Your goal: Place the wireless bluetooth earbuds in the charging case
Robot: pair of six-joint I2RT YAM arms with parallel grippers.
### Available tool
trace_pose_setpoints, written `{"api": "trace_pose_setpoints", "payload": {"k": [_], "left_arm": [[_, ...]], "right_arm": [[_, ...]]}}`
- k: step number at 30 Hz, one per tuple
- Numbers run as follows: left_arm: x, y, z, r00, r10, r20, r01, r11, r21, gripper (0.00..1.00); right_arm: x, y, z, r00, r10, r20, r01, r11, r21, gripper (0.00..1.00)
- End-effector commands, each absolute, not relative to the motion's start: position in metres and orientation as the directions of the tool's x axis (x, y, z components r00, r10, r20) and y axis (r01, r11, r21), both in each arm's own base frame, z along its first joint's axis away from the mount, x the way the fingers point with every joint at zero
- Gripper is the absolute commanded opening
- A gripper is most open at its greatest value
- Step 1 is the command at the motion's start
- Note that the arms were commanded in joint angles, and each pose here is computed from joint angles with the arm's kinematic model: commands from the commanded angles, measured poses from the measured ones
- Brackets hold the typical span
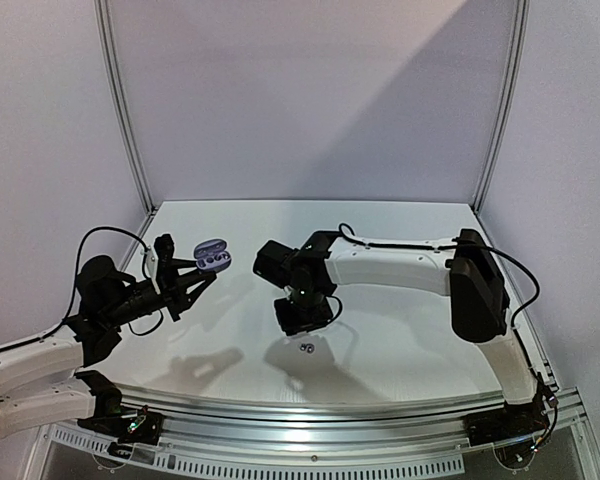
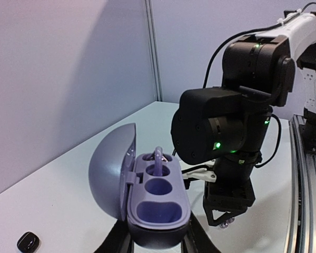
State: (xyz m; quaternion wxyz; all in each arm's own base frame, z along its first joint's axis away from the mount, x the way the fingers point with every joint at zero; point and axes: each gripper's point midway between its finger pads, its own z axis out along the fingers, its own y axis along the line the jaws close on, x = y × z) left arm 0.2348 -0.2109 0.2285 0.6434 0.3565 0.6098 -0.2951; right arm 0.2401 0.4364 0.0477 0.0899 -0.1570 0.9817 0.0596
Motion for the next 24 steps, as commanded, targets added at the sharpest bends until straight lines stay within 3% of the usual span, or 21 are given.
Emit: {"api": "trace_pose_setpoints", "payload": {"k": [1, 5, 24], "left_arm": [[0.237, -0.208, 0.225, 0.081, 0.063, -0.995, 0.806, 0.583, 0.103, 0.00], [0.236, -0.208, 0.224, 0.078, 0.062, -0.995, 0.809, 0.579, 0.099, 0.00], [0.236, -0.209, 0.224, 0.077, 0.062, -0.995, 0.811, 0.577, 0.098, 0.00]], "right_arm": [[0.230, 0.437, 0.030, -0.925, -0.345, -0.161, -0.356, 0.933, 0.045, 0.33], [0.227, 0.435, 0.026, -0.922, -0.358, -0.148, -0.365, 0.930, 0.029, 0.28], [0.216, 0.424, 0.019, -0.908, -0.404, -0.114, -0.399, 0.915, -0.061, 0.23]]}}
